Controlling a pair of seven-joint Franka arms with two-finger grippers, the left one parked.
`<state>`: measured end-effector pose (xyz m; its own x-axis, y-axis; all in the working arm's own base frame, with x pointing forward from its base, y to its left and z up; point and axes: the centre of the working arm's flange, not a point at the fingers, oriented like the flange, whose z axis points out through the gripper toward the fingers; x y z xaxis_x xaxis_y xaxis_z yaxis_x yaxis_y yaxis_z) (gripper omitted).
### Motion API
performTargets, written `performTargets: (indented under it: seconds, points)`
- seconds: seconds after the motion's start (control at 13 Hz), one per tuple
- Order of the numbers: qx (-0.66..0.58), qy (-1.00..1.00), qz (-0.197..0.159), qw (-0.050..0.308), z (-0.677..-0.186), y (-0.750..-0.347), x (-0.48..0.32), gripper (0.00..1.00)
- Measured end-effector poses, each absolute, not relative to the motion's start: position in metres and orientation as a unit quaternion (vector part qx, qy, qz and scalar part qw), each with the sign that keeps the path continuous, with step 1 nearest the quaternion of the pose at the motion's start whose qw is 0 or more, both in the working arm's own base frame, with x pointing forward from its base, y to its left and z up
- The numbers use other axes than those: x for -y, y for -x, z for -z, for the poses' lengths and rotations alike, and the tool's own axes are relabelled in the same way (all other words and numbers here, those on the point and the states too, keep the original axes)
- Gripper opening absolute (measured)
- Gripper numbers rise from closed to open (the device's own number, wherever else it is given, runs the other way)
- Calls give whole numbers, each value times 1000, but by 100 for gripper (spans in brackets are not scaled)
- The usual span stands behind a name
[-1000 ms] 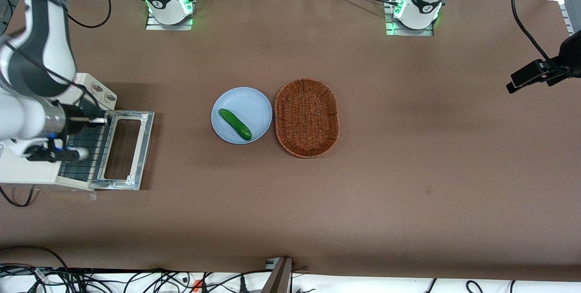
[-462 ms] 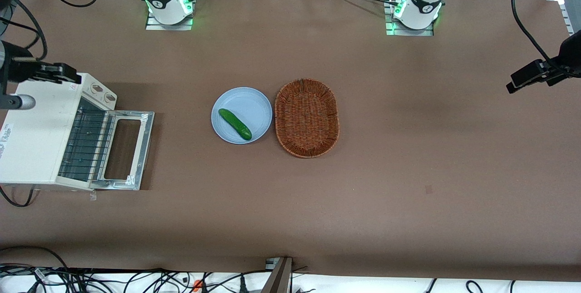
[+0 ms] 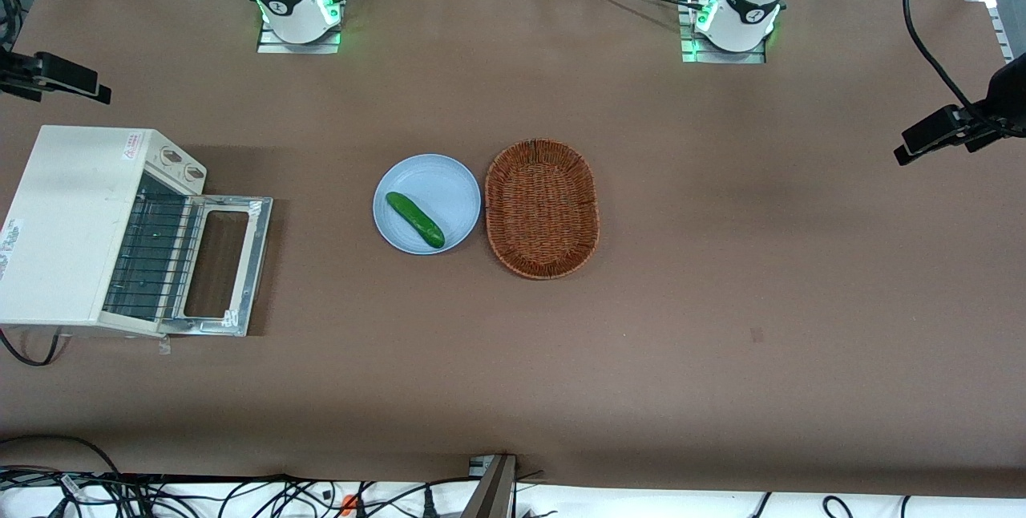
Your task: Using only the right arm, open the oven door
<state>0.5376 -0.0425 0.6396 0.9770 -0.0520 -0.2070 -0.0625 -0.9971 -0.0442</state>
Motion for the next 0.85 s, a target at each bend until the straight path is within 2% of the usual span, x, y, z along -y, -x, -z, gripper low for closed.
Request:
performTargets:
  seconds: [0.38,0.85]
  points:
    - [-29,996,-74,26,-658,-527,44,100]
    - [-30,997,-66,25,-653,-536,44,100]
